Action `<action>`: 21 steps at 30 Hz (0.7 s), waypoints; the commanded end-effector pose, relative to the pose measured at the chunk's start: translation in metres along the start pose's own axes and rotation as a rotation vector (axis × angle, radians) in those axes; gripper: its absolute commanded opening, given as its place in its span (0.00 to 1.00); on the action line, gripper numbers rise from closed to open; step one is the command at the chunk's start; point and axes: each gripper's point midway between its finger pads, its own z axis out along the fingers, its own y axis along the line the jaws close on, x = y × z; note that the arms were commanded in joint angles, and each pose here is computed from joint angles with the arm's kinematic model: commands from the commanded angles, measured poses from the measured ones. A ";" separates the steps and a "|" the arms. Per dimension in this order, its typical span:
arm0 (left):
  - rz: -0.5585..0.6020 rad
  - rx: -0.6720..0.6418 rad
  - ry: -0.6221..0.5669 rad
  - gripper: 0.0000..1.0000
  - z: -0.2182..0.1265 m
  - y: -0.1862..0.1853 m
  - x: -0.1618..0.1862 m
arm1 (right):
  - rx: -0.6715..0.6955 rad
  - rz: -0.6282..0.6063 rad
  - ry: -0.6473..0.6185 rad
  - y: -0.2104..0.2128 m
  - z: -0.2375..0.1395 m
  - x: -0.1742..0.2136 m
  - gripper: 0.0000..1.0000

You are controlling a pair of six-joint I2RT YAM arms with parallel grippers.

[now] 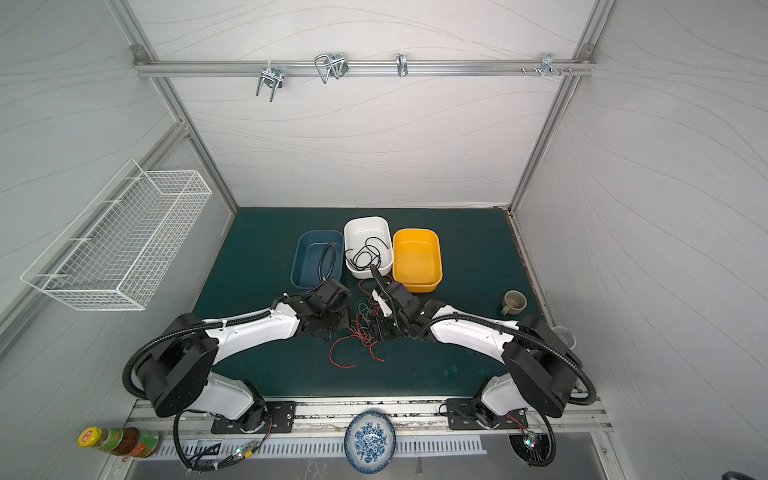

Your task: Untangle the cables

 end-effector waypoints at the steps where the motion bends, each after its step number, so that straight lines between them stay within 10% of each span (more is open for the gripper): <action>1: -0.009 0.044 -0.046 0.23 -0.006 -0.019 -0.018 | -0.009 0.002 -0.004 0.002 0.003 0.002 0.47; 21: -0.017 0.129 -0.120 0.00 -0.059 -0.031 -0.033 | 0.010 0.003 -0.009 -0.004 0.006 0.004 0.39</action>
